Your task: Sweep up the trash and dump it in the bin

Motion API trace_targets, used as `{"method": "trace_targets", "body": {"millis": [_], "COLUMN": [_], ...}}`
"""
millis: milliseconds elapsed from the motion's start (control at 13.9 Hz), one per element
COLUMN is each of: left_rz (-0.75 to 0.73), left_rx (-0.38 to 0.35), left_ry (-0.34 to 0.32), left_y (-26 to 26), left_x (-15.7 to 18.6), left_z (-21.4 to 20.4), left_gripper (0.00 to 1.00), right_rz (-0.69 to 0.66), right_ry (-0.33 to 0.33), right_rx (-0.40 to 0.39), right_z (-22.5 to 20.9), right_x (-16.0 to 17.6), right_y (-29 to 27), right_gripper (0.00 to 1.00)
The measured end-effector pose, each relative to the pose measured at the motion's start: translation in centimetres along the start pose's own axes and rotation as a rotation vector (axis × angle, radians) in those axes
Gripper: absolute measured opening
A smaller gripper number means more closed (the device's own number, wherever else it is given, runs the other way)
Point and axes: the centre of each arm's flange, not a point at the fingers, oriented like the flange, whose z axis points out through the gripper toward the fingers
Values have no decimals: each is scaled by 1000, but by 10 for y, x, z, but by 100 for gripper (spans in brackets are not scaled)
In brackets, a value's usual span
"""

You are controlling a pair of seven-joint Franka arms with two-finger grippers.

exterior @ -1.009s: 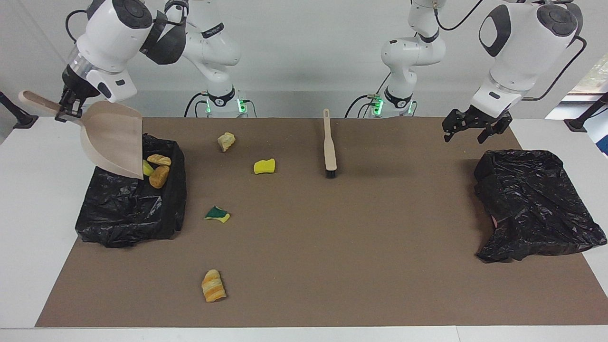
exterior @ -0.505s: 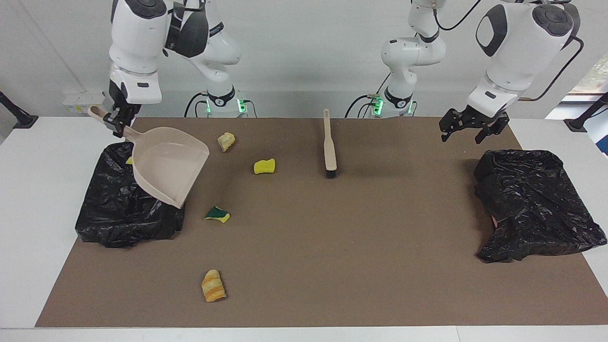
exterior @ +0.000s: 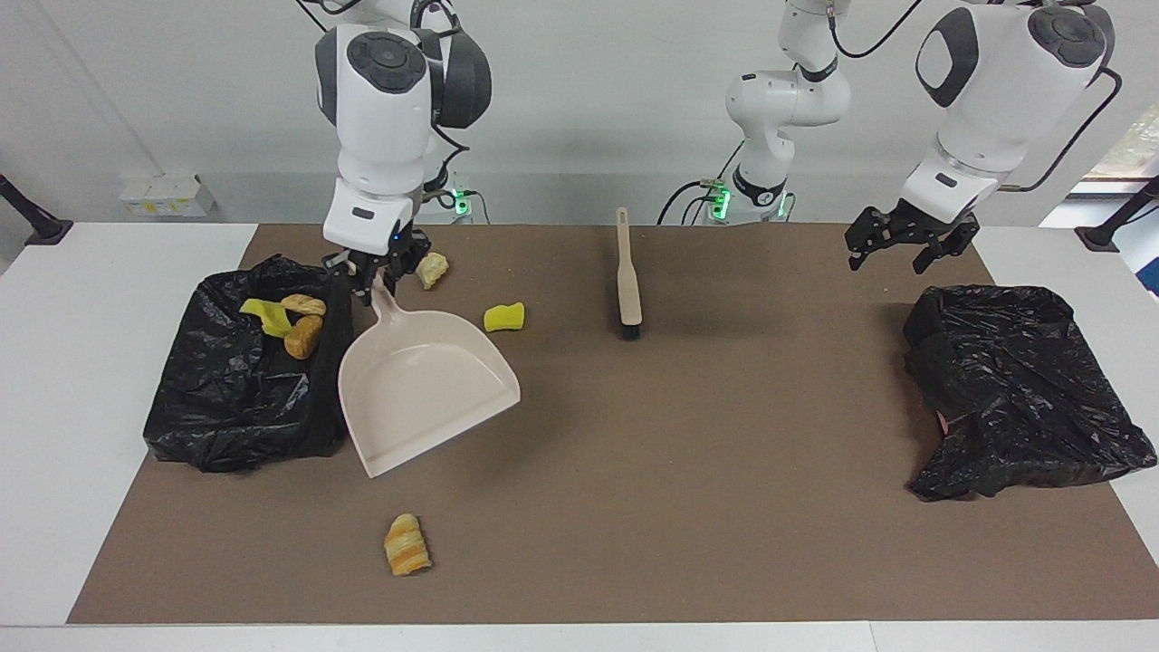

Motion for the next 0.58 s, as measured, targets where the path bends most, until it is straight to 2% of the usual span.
{"method": "trace_targets", "body": {"millis": [361, 577], "left_rz": [-13, -12], "left_rx": [-1, -1], "left_ry": [0, 0], "left_y": [-7, -7], "left_x": [0, 0], "left_z": [0, 0], "left_gripper": [100, 100], "right_rz": [306, 423], "right_ry": [92, 123], "right_rx": [105, 166], "right_z": [10, 31], "right_x": [91, 132], "right_y": [-81, -129], "right_gripper": [32, 32]}}
